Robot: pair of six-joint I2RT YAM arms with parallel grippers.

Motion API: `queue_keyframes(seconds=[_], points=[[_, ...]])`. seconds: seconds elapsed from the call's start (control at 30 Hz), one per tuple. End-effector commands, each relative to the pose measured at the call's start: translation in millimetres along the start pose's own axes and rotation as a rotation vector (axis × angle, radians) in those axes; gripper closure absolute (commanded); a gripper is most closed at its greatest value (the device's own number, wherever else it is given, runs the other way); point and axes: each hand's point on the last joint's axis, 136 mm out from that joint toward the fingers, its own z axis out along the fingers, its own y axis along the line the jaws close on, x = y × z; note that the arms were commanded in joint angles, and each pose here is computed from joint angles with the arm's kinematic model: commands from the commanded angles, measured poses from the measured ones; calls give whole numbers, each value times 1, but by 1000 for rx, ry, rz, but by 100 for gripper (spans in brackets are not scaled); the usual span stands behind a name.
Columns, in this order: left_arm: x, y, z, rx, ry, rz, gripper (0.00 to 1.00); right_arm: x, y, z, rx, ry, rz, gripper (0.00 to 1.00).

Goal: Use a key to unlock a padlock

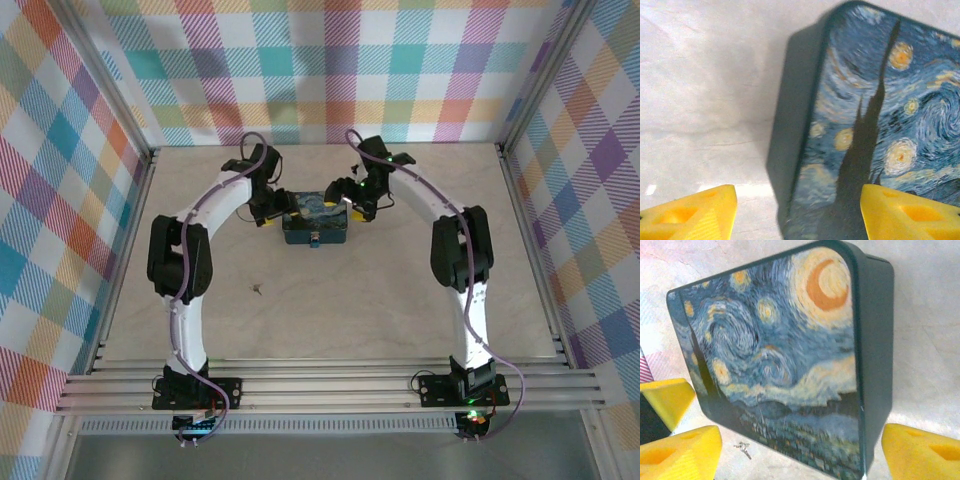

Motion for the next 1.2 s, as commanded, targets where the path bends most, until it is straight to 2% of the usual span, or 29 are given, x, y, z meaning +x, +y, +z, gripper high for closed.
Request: queue_keyframes(seconds=[0.0, 0.2, 0.47, 0.63, 0.8, 1.17], points=[[2, 32, -40, -74, -60, -65, 32, 3, 10, -27, -29, -45, 3, 16], [35, 74, -54, -137, -37, -149, 32, 21, 7, -36, -49, -41, 10, 16], [119, 117, -40, -190, 127, -265, 44, 60, -16, -34, -15, -30, 28, 18], [156, 130, -23, -200, 225, -304, 53, 81, -23, -21, -2, 1, 39, 18], [164, 129, -8, -175, 262, -327, 58, 95, -18, -10, 2, 25, 29, 18], [148, 112, 19, -137, 276, -284, 63, 100, -13, 2, 13, 36, 24, 18]])
